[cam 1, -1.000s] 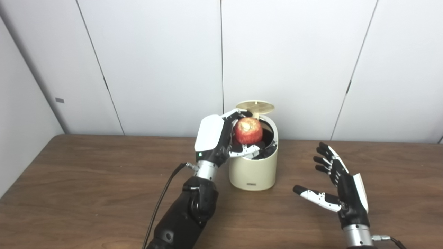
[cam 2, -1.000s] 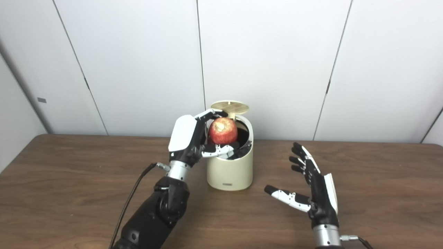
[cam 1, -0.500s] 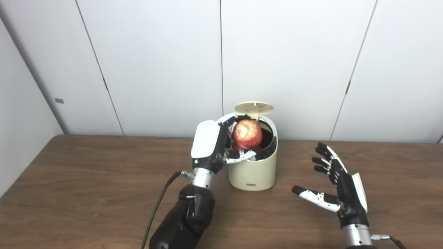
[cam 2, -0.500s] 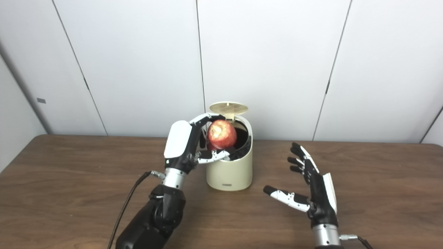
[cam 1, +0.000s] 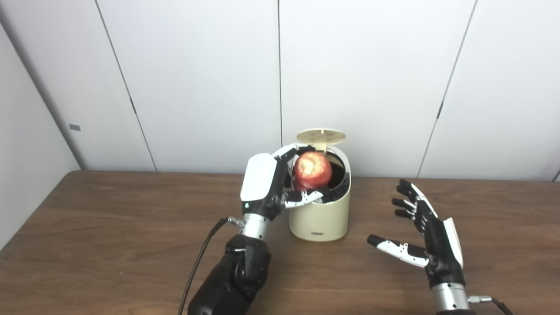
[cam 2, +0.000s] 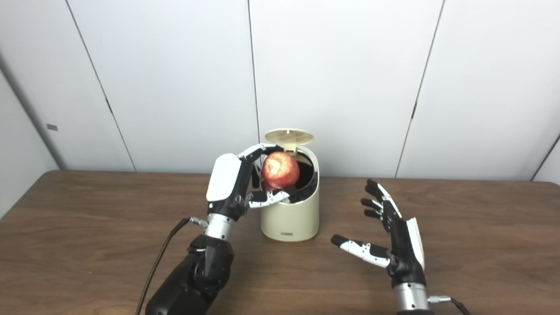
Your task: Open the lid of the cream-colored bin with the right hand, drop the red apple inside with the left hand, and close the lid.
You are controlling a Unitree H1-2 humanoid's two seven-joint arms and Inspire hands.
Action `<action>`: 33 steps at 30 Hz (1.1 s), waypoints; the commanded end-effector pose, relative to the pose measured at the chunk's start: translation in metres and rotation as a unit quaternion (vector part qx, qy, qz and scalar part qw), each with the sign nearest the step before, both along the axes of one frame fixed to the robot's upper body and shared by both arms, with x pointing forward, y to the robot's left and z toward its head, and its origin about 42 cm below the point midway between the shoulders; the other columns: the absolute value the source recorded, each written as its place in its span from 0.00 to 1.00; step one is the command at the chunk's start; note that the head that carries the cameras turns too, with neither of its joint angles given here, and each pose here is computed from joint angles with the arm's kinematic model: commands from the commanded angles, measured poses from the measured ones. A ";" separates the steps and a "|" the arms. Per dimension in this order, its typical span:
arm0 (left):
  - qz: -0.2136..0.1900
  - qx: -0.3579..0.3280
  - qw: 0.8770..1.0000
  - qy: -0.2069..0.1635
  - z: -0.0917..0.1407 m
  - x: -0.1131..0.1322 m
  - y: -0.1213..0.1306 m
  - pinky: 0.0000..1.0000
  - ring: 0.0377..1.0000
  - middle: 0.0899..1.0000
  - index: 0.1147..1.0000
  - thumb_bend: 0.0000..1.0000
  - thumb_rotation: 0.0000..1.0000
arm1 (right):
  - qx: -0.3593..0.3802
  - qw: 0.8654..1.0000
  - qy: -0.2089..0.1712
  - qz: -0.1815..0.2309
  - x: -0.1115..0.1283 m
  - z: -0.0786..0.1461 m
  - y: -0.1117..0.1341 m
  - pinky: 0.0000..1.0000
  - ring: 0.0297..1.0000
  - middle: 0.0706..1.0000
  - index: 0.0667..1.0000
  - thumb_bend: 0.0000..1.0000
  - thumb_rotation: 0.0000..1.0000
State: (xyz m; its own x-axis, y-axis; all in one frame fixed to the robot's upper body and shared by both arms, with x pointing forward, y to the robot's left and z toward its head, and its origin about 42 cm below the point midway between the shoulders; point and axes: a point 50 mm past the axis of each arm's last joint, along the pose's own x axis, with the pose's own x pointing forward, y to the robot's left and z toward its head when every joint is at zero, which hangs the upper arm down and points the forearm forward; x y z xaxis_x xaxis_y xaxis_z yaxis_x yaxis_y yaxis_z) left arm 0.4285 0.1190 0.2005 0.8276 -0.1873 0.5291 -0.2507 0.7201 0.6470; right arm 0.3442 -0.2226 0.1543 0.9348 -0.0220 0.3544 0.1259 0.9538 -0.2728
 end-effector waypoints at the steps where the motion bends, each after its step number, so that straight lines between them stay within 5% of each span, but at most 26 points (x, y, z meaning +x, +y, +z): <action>1: -0.003 0.016 1.000 0.008 0.000 0.005 0.002 0.51 0.59 0.64 0.62 0.79 0.01 | 0.003 0.999 -0.042 0.008 0.006 0.022 0.005 0.74 0.78 0.86 0.86 0.80 0.23; 20: -0.003 0.056 0.996 0.070 -0.001 0.020 -0.007 0.65 0.77 0.80 0.75 0.79 0.21 | 0.001 0.999 -0.048 0.012 0.004 0.029 0.011 0.72 0.77 0.85 0.84 0.81 0.24; 33: -0.007 0.056 0.996 0.064 0.001 0.018 -0.006 0.65 0.78 0.81 0.76 0.78 0.19 | -0.004 0.999 -0.048 0.013 0.005 0.029 0.010 0.72 0.77 0.85 0.83 0.81 0.26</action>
